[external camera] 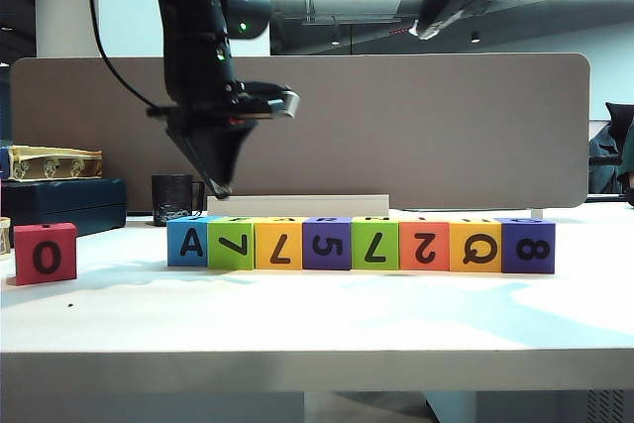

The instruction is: Select the appropriate blocks from the scattered letter blocks on the table and arrange them in a row to spell out "LEARNING".

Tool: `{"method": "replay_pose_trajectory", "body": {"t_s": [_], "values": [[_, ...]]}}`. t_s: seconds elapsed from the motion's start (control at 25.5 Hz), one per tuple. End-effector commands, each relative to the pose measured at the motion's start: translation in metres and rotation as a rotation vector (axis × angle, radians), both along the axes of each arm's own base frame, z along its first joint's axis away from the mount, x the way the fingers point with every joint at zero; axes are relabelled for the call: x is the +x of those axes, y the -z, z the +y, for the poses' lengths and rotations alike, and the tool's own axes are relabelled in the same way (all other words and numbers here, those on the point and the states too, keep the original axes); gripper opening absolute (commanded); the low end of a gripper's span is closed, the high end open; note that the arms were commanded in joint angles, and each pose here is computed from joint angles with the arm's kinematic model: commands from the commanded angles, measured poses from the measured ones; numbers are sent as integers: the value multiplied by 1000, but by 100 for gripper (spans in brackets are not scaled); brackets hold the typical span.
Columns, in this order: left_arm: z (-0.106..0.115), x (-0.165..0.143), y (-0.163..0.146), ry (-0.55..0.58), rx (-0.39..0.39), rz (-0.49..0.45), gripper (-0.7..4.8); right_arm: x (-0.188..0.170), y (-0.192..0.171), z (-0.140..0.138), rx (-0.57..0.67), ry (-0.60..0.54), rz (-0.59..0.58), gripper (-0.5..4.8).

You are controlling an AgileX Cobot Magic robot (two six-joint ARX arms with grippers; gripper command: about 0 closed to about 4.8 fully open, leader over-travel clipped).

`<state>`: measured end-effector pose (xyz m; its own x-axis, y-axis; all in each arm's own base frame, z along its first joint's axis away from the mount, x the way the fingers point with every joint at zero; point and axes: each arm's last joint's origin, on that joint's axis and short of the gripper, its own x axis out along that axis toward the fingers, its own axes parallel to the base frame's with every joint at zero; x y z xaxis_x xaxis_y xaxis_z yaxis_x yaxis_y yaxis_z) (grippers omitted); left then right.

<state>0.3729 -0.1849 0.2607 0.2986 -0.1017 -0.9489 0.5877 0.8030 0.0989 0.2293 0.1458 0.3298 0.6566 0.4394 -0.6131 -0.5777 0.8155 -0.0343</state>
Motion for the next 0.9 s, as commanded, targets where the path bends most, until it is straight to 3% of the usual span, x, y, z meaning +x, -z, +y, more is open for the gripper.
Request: {"method": "replay_pose_trajectory", "body": {"t_s": [0.04, 0.63, 0.71, 0.9], "values": [[11, 1, -12, -28, 7, -48, -6, 5, -4, -8, -9, 30, -33, -2], [49, 9, -15, -137, 16, -2, -6, 19, 2, -49, -56, 198, 35, -2], [49, 6, -14, -123, -1, 30, -6, 18, 4, -50, -60, 192, 54, -2], [46, -3, -29, -61, -165, 61, -6, 15, 5, -50, -69, 188, 77, -2]]}}
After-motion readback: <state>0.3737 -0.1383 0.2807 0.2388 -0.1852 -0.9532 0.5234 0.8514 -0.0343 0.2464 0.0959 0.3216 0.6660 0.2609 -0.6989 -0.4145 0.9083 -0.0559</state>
